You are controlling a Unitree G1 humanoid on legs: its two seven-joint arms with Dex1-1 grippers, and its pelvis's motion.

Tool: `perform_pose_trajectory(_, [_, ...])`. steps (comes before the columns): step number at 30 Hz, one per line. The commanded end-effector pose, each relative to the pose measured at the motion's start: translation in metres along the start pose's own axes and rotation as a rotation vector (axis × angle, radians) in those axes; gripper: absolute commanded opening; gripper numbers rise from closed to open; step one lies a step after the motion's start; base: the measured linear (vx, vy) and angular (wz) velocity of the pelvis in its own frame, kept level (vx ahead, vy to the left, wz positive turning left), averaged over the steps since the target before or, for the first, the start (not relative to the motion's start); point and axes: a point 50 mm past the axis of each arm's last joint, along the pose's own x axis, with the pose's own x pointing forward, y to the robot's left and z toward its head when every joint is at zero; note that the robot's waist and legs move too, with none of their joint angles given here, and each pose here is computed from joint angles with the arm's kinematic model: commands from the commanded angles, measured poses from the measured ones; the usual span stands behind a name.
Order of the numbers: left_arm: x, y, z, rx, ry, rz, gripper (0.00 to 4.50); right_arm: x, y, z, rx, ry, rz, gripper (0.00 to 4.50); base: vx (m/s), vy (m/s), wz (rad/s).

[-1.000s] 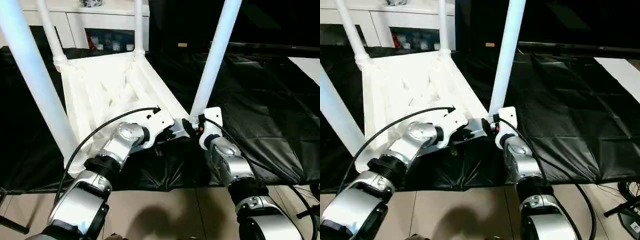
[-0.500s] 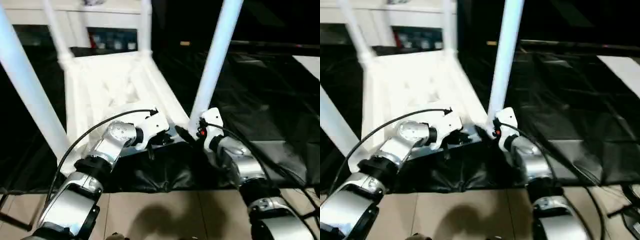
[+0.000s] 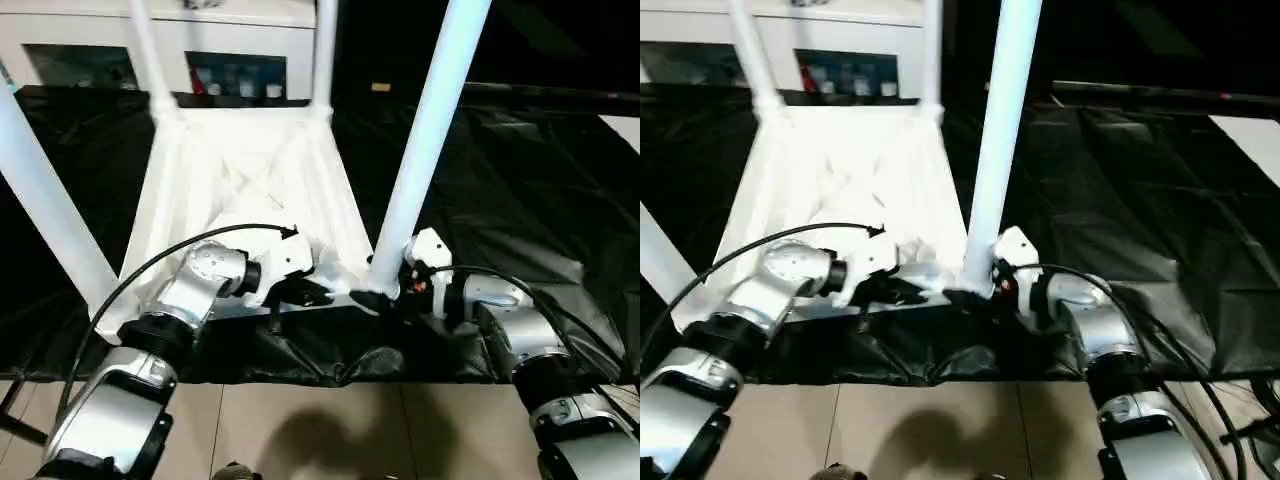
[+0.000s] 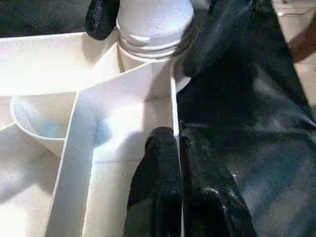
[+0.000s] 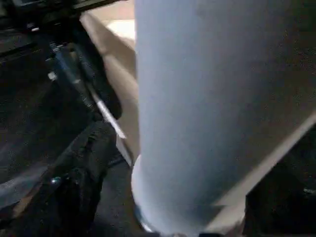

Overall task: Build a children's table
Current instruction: Rotate leg to tighten

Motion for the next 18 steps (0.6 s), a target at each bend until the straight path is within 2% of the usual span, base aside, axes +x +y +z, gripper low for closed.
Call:
perform_pose_trajectory(1, [0.011, -0.008, 0.010, 0.060, -0.023, -0.099, 0.00, 0.003, 0.007, 0.003, -0.011, -0.008, 0.080, 3.63, 0.000, 0.000, 0.00])
perform_pose_trajectory(2, [0.010, -0.009, 0.009, 0.059, -0.019, -0.107, 0.00, 0.002, 0.009, 0.003, -0.005, -0.005, 0.101, 3.58, 0.000, 0.000, 0.00])
perform_pose_trajectory(3, [0.009, -0.009, 0.008, 0.056, -0.012, -0.118, 0.00, 0.001, 0.011, 0.002, -0.003, 0.002, 0.128, 3.34, 0.000, 0.000, 0.00])
perform_pose_trajectory(6, [0.006, -0.010, 0.006, 0.055, -0.006, -0.132, 0.00, 0.000, 0.012, 0.001, 0.002, 0.004, 0.153, 3.23, 0.000, 0.000, 0.00])
perform_pose_trajectory(9, [0.006, -0.010, 0.006, 0.053, -0.004, -0.143, 0.00, -0.001, 0.013, 0.001, 0.008, -0.002, 0.168, 2.84, 0.000, 0.000, 0.00])
perform_pose_trajectory(13, [0.006, -0.012, 0.005, 0.048, -0.001, -0.156, 0.00, -0.001, 0.015, 0.001, 0.016, -0.005, 0.183, 2.65, 0.000, 0.000, 0.00])
perform_pose_trajectory(18, [0.010, -0.012, 0.006, 0.040, -0.012, -0.134, 0.00, 0.003, 0.020, -0.003, 0.040, -0.025, 0.164, 2.62, 0.000, 0.000, 0.00])
